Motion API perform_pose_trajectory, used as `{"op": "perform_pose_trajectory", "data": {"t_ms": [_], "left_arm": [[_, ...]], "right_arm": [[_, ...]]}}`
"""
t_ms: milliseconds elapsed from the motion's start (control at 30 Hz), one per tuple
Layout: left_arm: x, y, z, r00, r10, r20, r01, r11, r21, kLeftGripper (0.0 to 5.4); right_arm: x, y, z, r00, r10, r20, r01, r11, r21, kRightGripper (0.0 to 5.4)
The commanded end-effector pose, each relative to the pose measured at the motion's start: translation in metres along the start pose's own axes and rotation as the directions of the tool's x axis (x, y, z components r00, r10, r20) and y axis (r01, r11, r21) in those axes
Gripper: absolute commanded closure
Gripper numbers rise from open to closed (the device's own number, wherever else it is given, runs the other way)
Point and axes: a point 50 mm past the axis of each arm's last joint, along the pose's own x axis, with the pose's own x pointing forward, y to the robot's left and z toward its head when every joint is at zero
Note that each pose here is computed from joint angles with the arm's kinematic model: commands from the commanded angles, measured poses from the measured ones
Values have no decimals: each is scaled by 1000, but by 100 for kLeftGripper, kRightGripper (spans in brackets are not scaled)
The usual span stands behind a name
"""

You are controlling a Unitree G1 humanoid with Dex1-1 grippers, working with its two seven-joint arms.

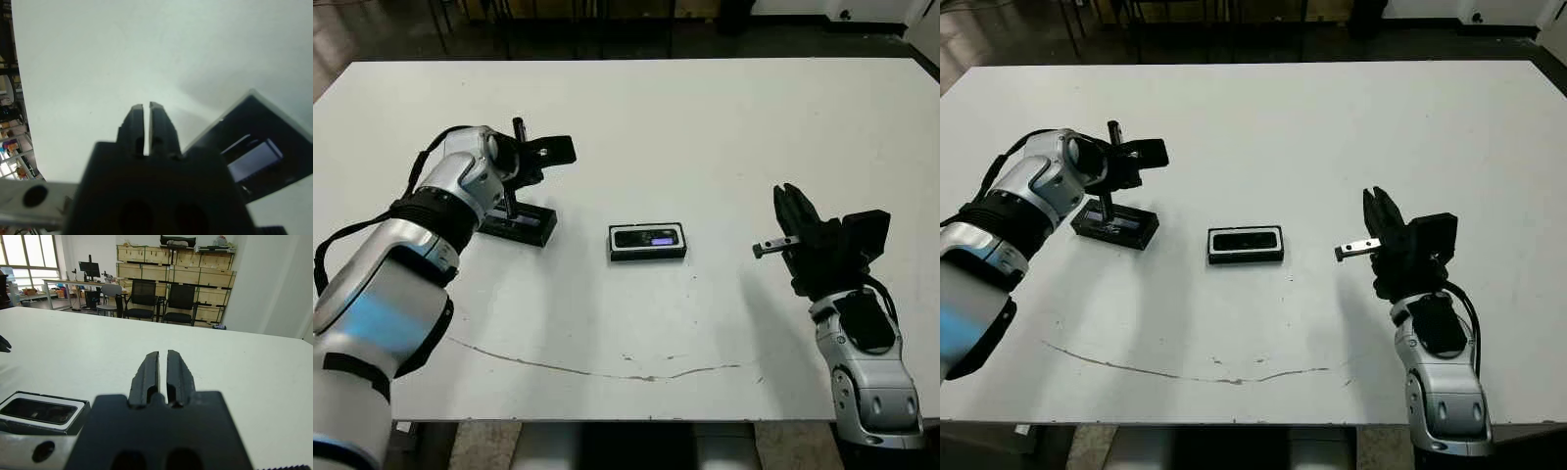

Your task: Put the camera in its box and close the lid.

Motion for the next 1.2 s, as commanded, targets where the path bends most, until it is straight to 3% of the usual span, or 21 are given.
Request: {"op": "perform_pose_trajectory", "data": {"t_ms": [33,267,900,1200], "left_arm": [[8,-13,-4,998,-67,-17,67,997,22,540],[9,-18,0,990,-141,-26,143,986,87,540],[8,-32,-2,935,-336,-114,350,927,134,540],[-3,-40,0,895,-425,-134,445,861,247,540]], "right_arm": [[-3,0,-4,1000,-3,-26,3,1000,18,538],[-4,1,-4,1000,-6,-28,6,1000,13,538],[-6,5,-2,1000,-5,-31,5,1000,22,538],[-5,7,-3,999,-1,-35,2,1000,25,538]]}}
